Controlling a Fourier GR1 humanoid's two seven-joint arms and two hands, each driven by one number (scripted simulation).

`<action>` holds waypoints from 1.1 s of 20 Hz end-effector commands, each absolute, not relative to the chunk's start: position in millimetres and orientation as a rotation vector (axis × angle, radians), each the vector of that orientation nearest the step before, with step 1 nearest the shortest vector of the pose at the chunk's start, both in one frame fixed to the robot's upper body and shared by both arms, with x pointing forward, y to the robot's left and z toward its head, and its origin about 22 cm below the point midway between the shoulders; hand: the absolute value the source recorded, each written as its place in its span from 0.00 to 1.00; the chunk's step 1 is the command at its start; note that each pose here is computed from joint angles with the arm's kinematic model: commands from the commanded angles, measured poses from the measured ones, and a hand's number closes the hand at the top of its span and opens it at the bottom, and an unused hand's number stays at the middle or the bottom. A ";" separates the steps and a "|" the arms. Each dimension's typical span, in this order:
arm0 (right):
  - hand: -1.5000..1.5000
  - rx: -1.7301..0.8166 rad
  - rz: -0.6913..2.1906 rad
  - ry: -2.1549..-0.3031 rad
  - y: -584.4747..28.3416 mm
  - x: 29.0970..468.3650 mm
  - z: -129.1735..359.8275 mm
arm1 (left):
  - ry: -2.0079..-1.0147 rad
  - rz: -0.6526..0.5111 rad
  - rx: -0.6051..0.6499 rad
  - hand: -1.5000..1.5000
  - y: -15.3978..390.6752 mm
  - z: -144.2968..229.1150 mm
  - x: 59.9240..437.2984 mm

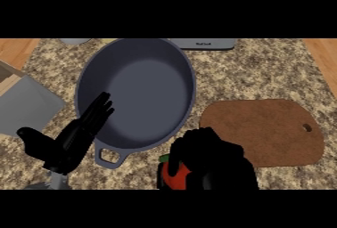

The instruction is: Pick the bell pepper from the cutting board and place it in the pot

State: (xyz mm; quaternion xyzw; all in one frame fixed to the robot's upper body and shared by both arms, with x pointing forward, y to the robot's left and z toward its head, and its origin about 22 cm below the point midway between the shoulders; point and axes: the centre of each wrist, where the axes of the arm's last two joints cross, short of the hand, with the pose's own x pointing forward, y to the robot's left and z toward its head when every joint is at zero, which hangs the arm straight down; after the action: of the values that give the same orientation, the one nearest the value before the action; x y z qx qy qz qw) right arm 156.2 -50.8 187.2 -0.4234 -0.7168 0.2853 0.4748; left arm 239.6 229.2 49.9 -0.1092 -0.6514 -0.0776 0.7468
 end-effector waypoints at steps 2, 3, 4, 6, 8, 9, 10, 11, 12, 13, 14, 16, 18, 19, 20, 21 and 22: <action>1.00 -1.015 0.631 -1.647 -37.1 183.3 220.7 | -1.320 -0.175 -0.282 0.50 221.7 26.4 237.4; 1.00 -1.002 0.662 -1.647 -26.7 187.5 217.4 | -1.317 -0.180 -0.276 0.50 217.9 23.1 237.3; 1.00 -0.994 0.638 -1.677 -28.0 200.0 229.2 | -1.329 -0.174 -0.311 0.50 206.3 24.8 240.8; 1.00 -0.988 0.668 -1.637 -15.8 225.1 222.8 | -1.339 -0.184 -0.272 0.50 216.6 17.0 239.3; 1.00 -0.982 0.685 -1.658 -7.7 245.6 236.9 | -1.331 -0.183 -0.298 0.50 213.8 29.0 251.1; 1.00 -0.970 0.688 -1.641 -3.1 257.7 231.4 | -1.337 -0.201 -0.310 0.50 208.9 28.3 247.3; 1.00 -0.951 0.701 -1.635 -0.8 265.8 230.0 | -1.329 -0.190 -0.282 0.50 213.9 37.9 250.4; 1.00 -0.975 0.711 -1.625 5.8 270.0 228.2 | -1.318 -0.186 -0.280 0.50 221.0 12.4 236.5; 1.00 -0.953 0.702 -1.642 7.8 281.5 234.8 | -1.325 -0.189 -0.302 0.50 213.0 29.9 253.3; 1.00 -0.992 0.702 -1.627 13.9 293.8 233.6 | -1.330 -0.190 -0.296 0.50 204.9 38.5 248.0; 1.00 -0.977 0.730 -1.622 22.2 292.2 232.9 | -1.343 -0.197 -0.298 0.50 191.9 26.1 242.7; 1.00 -0.978 0.721 -1.614 23.6 311.4 212.0 | -1.342 -0.195 -0.313 0.50 218.3 24.1 247.4; 1.00 -0.963 0.702 -1.616 23.4 330.5 208.1 | -1.339 -0.219 -0.327 0.50 198.3 30.0 241.2; 1.00 -0.959 0.700 -1.636 22.2 339.5 200.5 | -1.347 -0.207 -0.329 0.50 218.9 35.0 251.8; 1.00 -0.946 0.675 -1.642 23.0 347.0 207.5 | -1.331 -0.226 -0.317 0.50 198.5 36.1 249.8; 1.00 -0.931 0.691 -1.632 26.6 348.9 204.8 | -1.327 -0.209 -0.308 0.50 200.6 34.5 250.9; 1.00 -0.926 0.655 -1.653 27.0 353.6 197.0 | -1.350 -0.229 -0.332 0.50 201.6 35.4 249.2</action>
State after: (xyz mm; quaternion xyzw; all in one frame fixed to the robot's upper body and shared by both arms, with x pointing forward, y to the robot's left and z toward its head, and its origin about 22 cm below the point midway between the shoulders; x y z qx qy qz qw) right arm 332.8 23.2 209.3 -0.3963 -0.6882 0.3077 0.5241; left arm 251.4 213.0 54.4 -0.1328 -0.6541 -0.0996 0.7380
